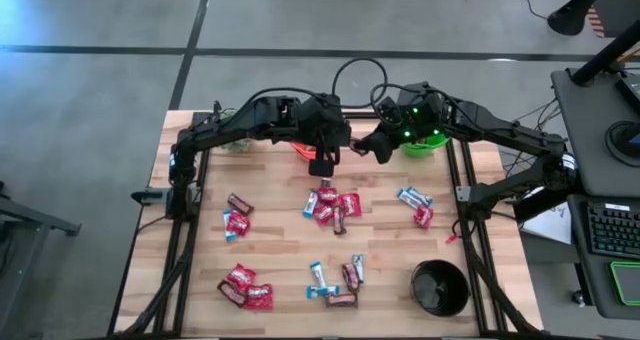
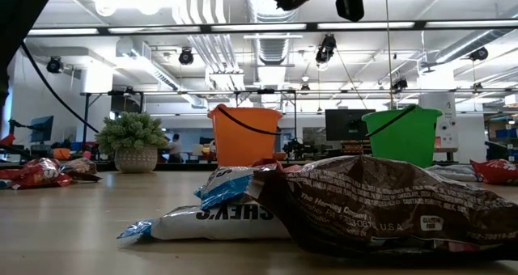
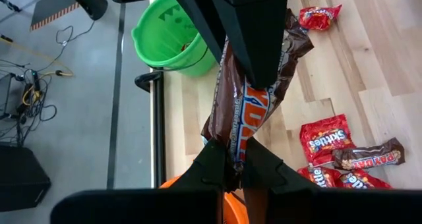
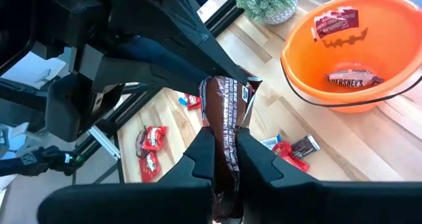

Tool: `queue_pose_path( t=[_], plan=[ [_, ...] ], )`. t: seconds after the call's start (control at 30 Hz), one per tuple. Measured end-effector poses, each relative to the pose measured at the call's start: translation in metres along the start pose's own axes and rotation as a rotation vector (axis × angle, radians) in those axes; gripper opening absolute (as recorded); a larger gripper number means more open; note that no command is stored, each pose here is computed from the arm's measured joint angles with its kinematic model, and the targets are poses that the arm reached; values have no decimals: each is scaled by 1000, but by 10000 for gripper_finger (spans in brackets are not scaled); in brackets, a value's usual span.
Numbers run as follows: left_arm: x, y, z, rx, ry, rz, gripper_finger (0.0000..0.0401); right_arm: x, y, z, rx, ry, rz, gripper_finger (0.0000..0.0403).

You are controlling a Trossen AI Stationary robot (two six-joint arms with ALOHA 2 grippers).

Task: Sort candy
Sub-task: Put the brown chocolate into the black bucket

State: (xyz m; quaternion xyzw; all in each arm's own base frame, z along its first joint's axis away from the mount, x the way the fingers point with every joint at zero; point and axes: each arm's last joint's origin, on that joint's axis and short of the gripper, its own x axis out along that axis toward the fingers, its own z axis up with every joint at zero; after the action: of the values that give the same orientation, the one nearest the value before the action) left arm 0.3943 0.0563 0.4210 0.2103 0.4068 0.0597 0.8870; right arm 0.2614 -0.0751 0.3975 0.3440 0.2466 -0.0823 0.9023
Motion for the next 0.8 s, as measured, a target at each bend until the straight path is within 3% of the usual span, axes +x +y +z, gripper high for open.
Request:
queue_pose_path(
  t=[0.2,0.6,0.8],
  plan=[
    [0,0,0,-11,4,-3,33,-1,0,-1,3,5,1,17],
    [-13,-1,-6,-43,60,-18,164,-11,-1,-9,4,81,-41,15],
    [-14,-5,-16,-24,161,-62,177,-21,-5,-21,32,202,-92,15]
  ],
)
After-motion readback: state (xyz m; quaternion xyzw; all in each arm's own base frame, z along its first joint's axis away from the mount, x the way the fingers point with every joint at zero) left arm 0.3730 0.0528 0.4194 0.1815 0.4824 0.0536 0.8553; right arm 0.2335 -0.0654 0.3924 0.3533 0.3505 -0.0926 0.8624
